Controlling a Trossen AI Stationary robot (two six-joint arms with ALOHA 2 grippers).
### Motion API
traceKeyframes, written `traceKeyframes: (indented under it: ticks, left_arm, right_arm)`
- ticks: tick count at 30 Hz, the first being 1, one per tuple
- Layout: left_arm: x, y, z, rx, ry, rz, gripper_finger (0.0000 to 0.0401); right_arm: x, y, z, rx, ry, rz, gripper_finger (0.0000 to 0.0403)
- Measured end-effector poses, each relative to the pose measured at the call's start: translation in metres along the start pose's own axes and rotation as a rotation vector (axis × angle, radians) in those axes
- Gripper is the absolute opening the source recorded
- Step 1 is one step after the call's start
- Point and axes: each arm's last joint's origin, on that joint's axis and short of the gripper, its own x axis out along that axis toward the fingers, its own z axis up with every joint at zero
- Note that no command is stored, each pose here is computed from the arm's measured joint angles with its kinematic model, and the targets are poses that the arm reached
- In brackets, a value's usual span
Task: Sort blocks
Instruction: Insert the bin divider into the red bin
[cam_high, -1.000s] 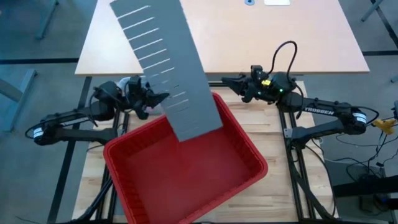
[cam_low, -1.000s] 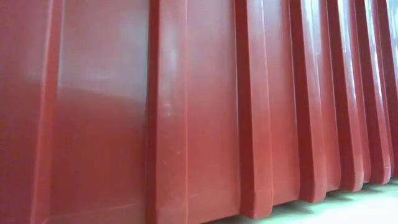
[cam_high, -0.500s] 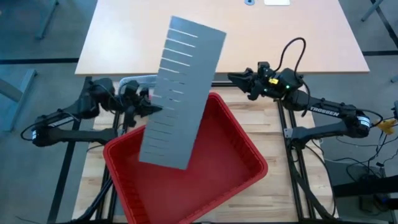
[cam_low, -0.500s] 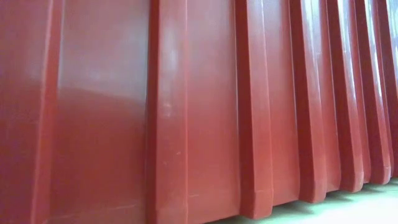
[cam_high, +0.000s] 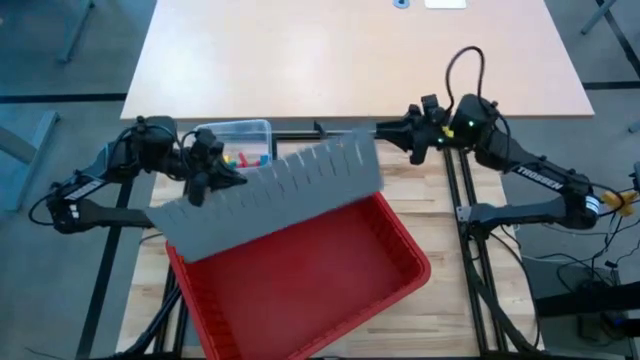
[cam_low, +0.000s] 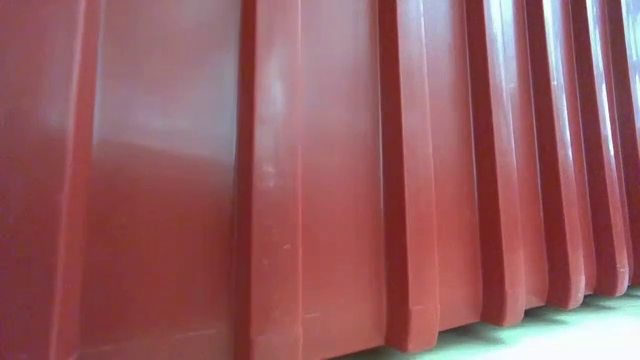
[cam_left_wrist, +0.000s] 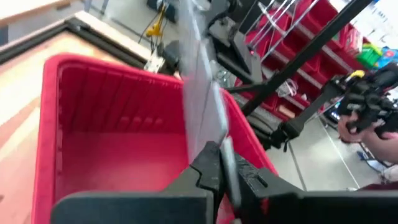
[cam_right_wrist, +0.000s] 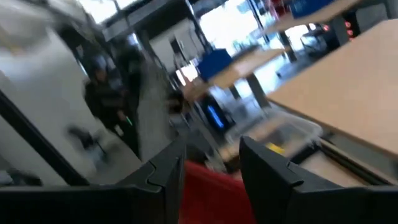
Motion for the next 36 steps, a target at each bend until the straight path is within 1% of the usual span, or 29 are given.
traceKeyframes:
  ticks: [2,5,9,13,15,19,24,28,32,34,36]
  left_arm:
    - [0.0,0.0,0.0,0.001,-0.002,0.001,0.0]
    - [0.0,0.0,0.001,0.007,-0.013,0.004,0.0]
    - [0.003,0.0,0.003,0.016,-0.023,0.001,0.0]
    - [0.004,0.001,0.003,0.016,-0.022,-0.001,0.0]
    - [0.005,0.001,0.004,0.016,-0.02,-0.001,0.0]
    - [0.005,0.001,0.004,0.015,-0.022,0.0,0.0]
    - [0.005,0.001,0.004,0.015,-0.023,0.001,0.0]
    - [0.005,0.0,0.004,0.018,-0.029,-0.002,0.0]
    - [0.005,0.001,0.004,0.018,-0.031,0.003,0.0]
    - [0.005,0.001,0.004,0.018,-0.033,0.006,0.0]
    - [0.005,0.001,0.004,0.017,-0.034,0.008,0.0]
  right_arm:
    - [-0.002,0.004,0.007,-0.062,0.05,-0.025,0.0124]
    - [-0.005,0.009,0.016,-0.128,0.075,-0.042,0.0124]
    - [-0.009,0.011,0.022,-0.149,0.1,-0.053,0.013]
    - [-0.01,0.008,0.014,-0.14,0.189,-0.054,0.0139]
    - [-0.01,0.007,0.009,-0.132,0.227,-0.035,0.0144]
    - [-0.008,0.007,0.006,-0.116,0.249,0.03,0.0155]
    - [-0.008,0.008,0.007,-0.103,0.242,0.055,0.0164]
    - [-0.006,0.007,0.004,-0.091,0.243,0.088,0.0164]
    - [-0.003,0.01,0.003,-0.063,0.118,0.158,0.0158]
    - [-0.008,0.014,0.002,-0.051,0.038,0.2,0.0155]
    - [-0.015,0.014,-0.007,-0.021,0.012,0.206,0.0151]
